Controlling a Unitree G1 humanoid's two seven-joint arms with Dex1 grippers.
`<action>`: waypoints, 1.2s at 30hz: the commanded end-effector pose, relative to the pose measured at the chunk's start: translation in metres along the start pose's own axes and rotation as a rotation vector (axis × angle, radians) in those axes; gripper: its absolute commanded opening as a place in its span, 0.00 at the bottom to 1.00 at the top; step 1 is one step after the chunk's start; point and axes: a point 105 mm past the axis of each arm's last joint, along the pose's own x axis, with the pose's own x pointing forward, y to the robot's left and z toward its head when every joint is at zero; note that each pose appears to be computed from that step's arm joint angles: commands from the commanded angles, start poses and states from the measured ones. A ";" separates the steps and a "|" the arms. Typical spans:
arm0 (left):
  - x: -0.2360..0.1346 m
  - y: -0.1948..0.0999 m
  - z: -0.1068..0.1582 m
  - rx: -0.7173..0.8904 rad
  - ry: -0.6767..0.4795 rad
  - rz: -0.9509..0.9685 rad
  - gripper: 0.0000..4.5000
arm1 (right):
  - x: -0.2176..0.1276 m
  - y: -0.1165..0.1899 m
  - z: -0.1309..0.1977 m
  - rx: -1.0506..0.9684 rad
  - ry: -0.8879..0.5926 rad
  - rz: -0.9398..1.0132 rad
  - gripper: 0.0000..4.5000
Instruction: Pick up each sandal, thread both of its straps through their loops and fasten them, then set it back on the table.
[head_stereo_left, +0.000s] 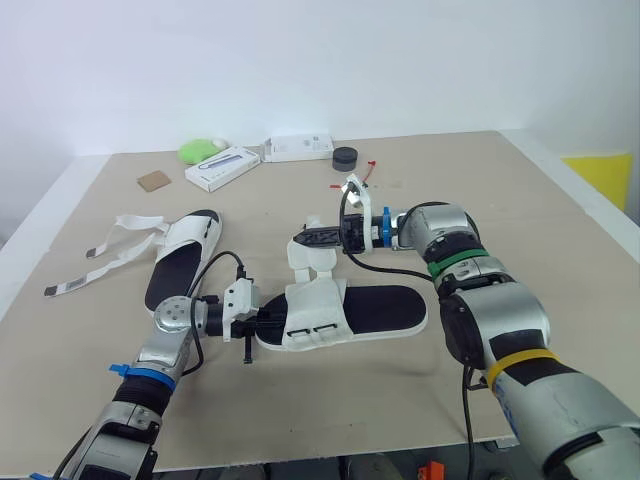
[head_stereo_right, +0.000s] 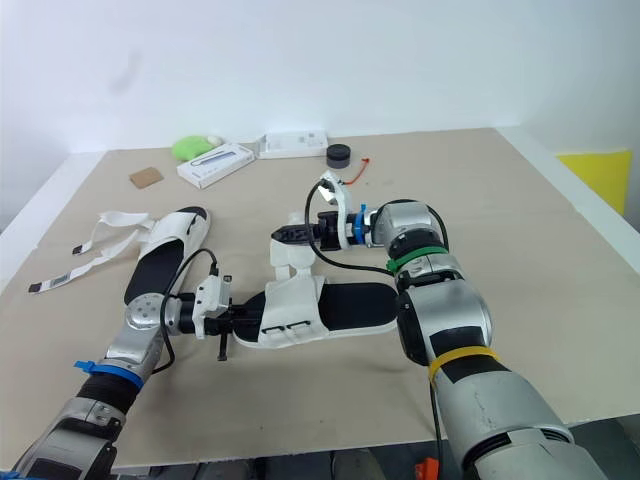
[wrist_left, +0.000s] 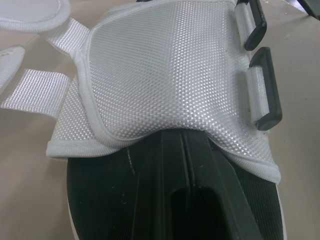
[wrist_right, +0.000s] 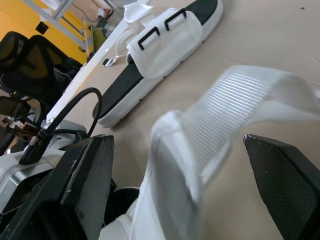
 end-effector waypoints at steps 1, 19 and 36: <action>-0.004 -0.048 -0.068 -0.256 0.206 -0.082 0.00 | -0.001 0.017 0.034 -0.071 -0.089 0.033 0.99; -0.003 -0.048 -0.069 -0.259 0.205 -0.052 0.00 | 0.007 0.015 0.041 -0.108 -0.148 -0.001 0.83; 0.001 -0.053 -0.070 -0.264 0.209 -0.077 0.00 | -0.015 0.046 0.047 -0.593 -0.144 0.150 0.00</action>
